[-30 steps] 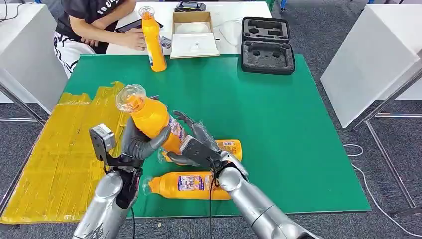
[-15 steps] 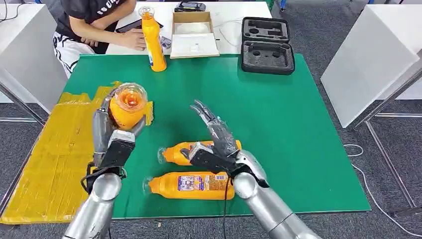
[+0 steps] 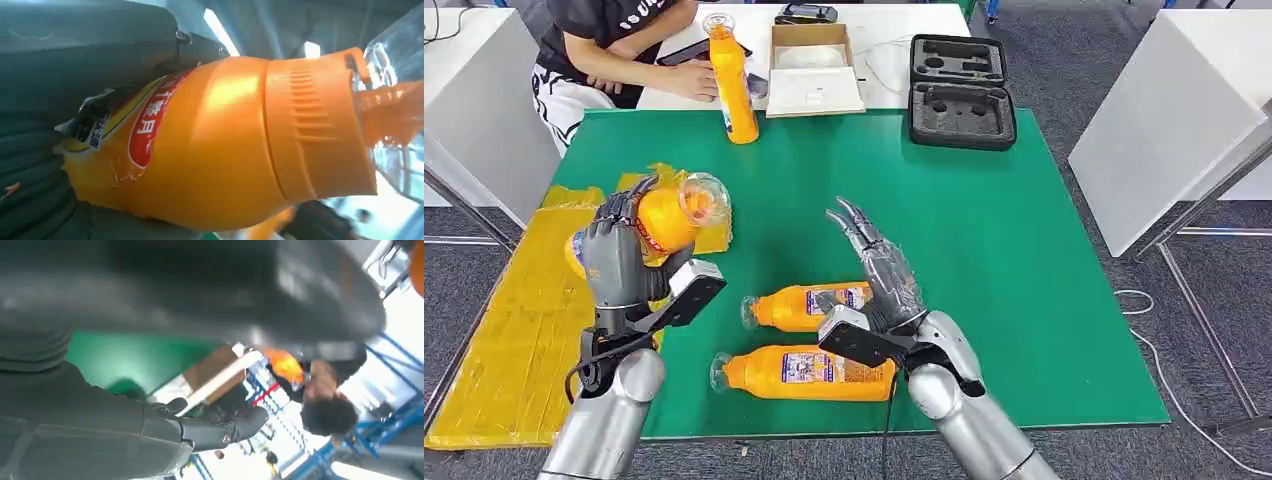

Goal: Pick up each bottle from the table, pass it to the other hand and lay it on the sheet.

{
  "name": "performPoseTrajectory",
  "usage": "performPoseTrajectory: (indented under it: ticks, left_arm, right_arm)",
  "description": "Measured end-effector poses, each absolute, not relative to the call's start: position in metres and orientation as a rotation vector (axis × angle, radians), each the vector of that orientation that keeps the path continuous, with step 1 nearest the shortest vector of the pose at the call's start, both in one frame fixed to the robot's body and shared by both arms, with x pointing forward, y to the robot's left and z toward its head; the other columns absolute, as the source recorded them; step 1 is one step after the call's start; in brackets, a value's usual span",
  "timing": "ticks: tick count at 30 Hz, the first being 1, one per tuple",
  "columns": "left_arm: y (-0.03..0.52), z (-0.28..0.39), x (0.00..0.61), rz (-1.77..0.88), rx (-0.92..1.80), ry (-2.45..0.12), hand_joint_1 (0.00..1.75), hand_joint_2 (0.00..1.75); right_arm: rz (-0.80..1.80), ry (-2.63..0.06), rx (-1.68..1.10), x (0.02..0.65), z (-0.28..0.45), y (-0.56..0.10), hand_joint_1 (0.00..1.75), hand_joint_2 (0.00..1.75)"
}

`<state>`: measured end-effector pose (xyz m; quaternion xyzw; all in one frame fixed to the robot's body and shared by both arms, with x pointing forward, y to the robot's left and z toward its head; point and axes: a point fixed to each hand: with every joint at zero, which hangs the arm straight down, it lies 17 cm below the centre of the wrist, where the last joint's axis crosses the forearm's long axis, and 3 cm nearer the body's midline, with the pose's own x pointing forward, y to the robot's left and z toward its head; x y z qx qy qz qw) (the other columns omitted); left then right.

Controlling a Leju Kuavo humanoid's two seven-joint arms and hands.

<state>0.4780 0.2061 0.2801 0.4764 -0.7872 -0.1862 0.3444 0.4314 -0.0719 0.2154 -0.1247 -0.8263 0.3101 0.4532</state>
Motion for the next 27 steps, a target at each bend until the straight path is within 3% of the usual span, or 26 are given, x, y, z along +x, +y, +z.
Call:
performPoseTrajectory:
  ticks: [4, 7, 15, 27]
  left_arm:
    - [0.243, 0.269, 0.498, -0.629, 1.605, -1.73, 1.75, 1.75]
    - [0.282, 0.246, 0.516, -0.604, 1.674, -1.485, 1.75, 1.75]
    - [0.28, 0.175, 0.546, -0.981, 1.653, -1.339, 1.75, 1.75]
    - [0.3, 0.082, 0.549, -1.237, 1.517, -1.123, 1.75, 1.75]
  right_arm:
    - [0.748, -2.084, -0.417, 0.427, 0.237, -0.086, 0.0, 0.0]
    - [0.739, -2.104, -0.461, 0.422, 0.249, -0.092, 0.0, 0.0]
    - [0.713, -2.118, -0.492, 0.415, 0.262, -0.105, 0.0, 0.0]
    - [0.726, -2.12, -0.464, 0.413, 0.265, -0.104, 0.0, 0.0]
